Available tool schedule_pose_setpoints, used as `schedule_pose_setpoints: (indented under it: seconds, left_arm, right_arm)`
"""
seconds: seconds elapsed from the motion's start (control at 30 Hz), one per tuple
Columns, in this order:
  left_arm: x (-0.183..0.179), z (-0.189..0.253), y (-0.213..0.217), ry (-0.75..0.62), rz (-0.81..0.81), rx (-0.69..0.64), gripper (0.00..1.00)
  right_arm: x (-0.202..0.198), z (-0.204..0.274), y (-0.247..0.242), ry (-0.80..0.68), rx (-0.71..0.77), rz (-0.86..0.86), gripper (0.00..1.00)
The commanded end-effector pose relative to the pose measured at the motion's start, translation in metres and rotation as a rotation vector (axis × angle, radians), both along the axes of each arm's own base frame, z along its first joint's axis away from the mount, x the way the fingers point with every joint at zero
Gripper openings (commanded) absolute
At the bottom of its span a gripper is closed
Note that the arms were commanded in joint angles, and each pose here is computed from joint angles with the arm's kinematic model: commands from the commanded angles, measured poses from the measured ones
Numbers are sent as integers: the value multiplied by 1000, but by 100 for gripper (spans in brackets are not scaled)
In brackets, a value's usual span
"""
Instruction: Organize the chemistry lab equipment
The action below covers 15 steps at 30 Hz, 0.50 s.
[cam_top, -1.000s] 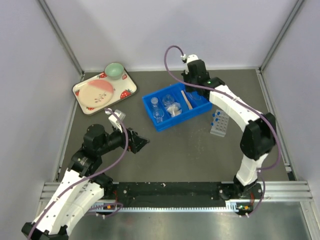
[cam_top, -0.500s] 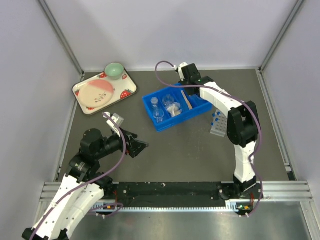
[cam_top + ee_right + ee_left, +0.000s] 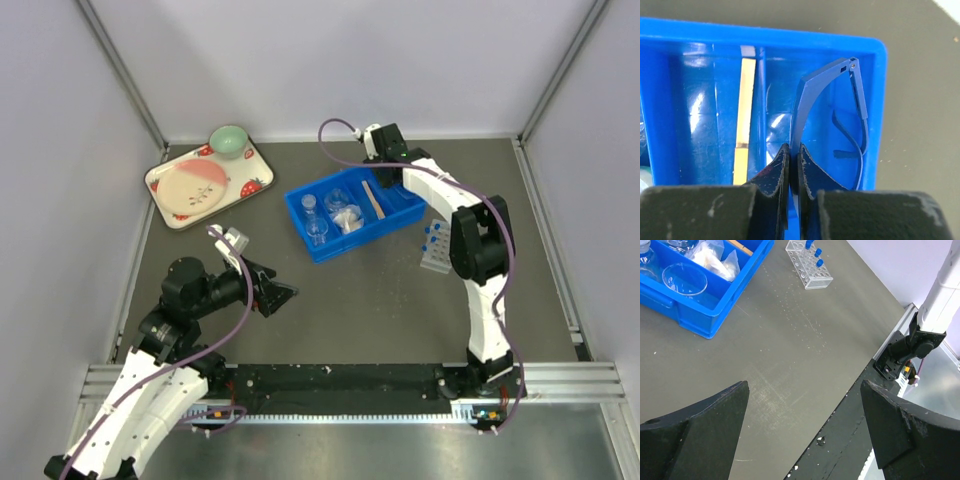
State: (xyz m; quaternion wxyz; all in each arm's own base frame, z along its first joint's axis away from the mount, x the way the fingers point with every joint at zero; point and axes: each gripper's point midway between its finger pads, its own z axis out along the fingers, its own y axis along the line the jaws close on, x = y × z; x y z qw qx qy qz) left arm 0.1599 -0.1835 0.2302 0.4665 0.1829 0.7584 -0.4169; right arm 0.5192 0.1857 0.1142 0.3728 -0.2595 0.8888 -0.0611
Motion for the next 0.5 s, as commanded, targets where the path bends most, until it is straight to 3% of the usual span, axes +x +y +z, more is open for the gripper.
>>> schedule_pose_setpoints:
  seconds: [0.0,0.3,0.33,0.47]
  left_arm:
    - [1,0,-1,-18,-13,2,98]
    - [0,0,-2,-9,-16,5,98]
    - [1,0,-2,-8,-13,8,98]
    - [4,-6,-1,27,-6,33,98]
  right_arm:
    - [3,-3,10,22,33,18,0]
    - [0,-25,13,90,46,-15,1]
    - [2,-23,12,85,43,-26,11]
    - [3,-19,12,83,51,-43,32]
